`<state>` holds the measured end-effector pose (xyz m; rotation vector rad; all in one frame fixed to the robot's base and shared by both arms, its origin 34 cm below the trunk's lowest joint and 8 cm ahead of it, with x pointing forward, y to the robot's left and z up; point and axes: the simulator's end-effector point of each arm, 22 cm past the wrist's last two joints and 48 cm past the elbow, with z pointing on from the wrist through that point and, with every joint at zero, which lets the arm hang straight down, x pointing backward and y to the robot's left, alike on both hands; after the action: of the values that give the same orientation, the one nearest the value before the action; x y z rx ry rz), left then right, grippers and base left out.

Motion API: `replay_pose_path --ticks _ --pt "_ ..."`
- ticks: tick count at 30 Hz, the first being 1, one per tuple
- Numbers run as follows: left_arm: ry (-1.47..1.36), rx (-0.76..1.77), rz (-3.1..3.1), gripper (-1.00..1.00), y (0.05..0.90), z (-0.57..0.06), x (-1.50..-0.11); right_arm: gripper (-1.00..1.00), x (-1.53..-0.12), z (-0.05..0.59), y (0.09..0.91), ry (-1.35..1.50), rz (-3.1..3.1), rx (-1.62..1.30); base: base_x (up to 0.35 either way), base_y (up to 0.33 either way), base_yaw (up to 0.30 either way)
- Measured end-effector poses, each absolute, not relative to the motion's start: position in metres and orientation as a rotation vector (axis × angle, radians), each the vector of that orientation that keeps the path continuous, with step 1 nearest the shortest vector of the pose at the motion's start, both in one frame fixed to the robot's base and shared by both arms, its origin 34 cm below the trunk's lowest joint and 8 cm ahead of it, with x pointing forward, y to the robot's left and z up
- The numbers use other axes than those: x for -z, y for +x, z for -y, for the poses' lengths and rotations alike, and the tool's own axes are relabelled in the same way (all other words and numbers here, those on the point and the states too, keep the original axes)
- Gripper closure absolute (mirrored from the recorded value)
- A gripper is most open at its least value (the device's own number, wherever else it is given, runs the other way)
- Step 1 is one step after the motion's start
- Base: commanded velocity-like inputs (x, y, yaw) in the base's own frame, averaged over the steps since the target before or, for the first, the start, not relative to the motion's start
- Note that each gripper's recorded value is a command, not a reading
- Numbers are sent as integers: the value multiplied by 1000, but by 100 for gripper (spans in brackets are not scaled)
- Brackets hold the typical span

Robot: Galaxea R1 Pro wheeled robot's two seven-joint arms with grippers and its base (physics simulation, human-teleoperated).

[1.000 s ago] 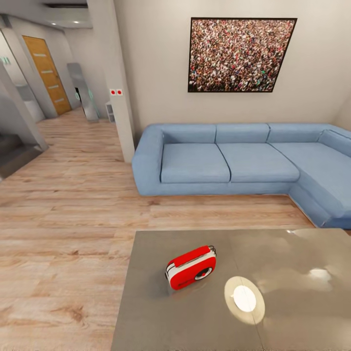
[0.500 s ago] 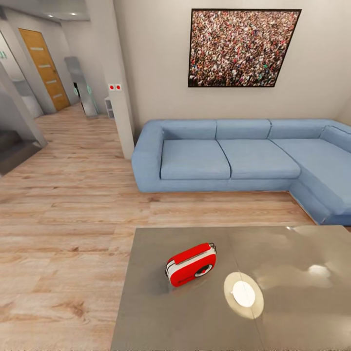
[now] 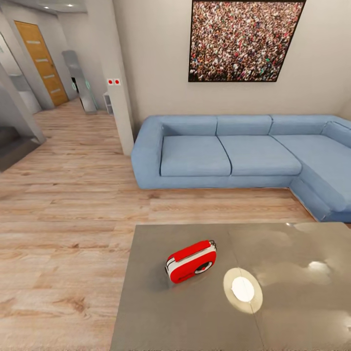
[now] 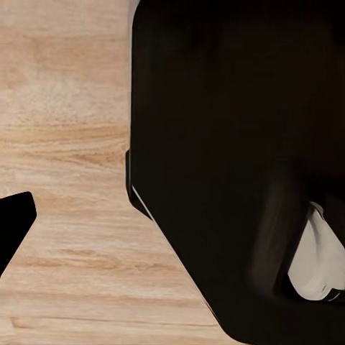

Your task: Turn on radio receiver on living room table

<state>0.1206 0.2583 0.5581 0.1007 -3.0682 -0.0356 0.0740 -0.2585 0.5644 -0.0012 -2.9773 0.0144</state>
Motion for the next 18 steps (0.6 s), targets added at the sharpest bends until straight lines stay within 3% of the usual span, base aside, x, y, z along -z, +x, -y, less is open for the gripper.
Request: replay_pose_path --ticks 18 --pt "108 31 3045 -100 112 -255 -558 -100 -566 255 65 0 2952 -5 0 0 0"
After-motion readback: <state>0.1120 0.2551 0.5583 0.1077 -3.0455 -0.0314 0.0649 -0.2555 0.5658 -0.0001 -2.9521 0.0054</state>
